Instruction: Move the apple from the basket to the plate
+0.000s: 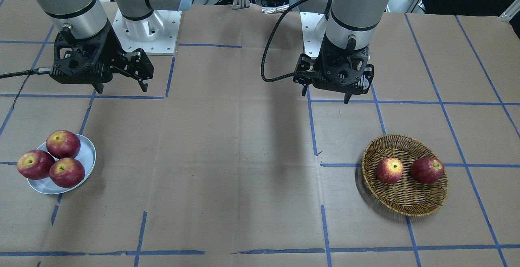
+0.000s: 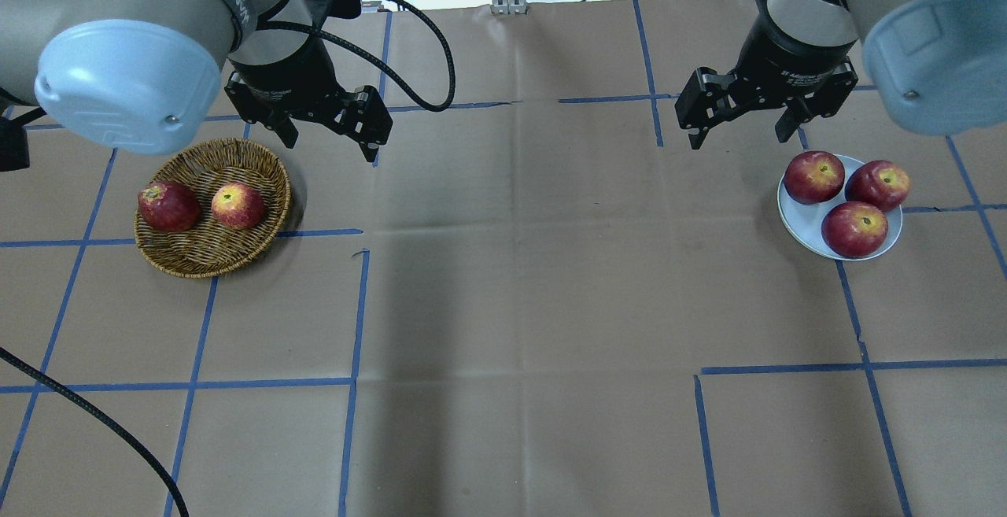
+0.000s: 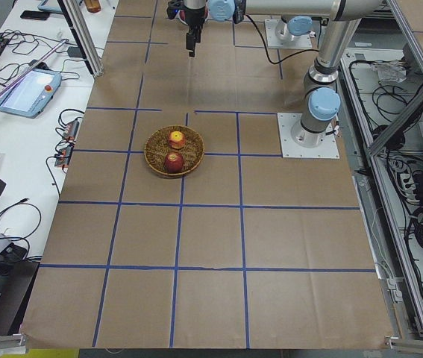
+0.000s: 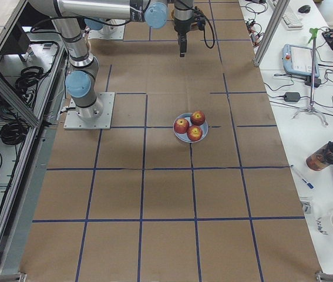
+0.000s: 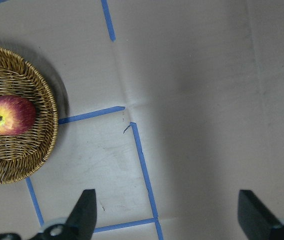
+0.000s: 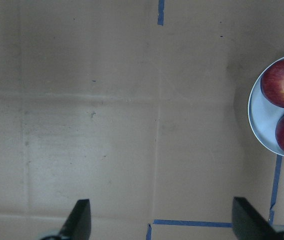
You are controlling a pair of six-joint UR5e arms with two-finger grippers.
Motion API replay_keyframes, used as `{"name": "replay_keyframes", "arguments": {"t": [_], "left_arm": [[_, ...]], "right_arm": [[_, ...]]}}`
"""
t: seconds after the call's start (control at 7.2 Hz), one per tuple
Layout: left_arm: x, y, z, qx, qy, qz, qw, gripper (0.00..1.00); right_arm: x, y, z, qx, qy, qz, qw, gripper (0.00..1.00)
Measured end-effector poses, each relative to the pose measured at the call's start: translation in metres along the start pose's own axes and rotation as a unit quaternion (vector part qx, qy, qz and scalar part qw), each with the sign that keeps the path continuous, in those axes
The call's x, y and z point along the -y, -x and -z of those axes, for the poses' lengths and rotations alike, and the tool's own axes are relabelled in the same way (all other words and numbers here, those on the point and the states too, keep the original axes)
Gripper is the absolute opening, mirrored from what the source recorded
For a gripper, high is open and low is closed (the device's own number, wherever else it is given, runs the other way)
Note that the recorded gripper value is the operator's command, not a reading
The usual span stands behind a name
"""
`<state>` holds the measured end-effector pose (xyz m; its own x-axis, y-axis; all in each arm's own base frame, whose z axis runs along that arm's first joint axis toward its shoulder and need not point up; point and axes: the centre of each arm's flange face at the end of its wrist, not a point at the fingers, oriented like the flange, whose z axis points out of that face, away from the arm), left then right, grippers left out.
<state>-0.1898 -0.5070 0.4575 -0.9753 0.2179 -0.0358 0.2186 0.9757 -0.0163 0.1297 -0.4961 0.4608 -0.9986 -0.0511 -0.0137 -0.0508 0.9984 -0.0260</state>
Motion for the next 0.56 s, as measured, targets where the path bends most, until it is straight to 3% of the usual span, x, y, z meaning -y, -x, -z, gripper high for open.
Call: {"name": "replay_keyframes", "arguments": {"t": [0.56], "left_arm": [[-0.0006,0.0009,-0.0021,-0.001,0.002,0.000,1.0000,0.99]], "right_arm": [[0.0000,0.0000,0.0000,0.000,0.000,0.000,1.0000,1.00]]}}
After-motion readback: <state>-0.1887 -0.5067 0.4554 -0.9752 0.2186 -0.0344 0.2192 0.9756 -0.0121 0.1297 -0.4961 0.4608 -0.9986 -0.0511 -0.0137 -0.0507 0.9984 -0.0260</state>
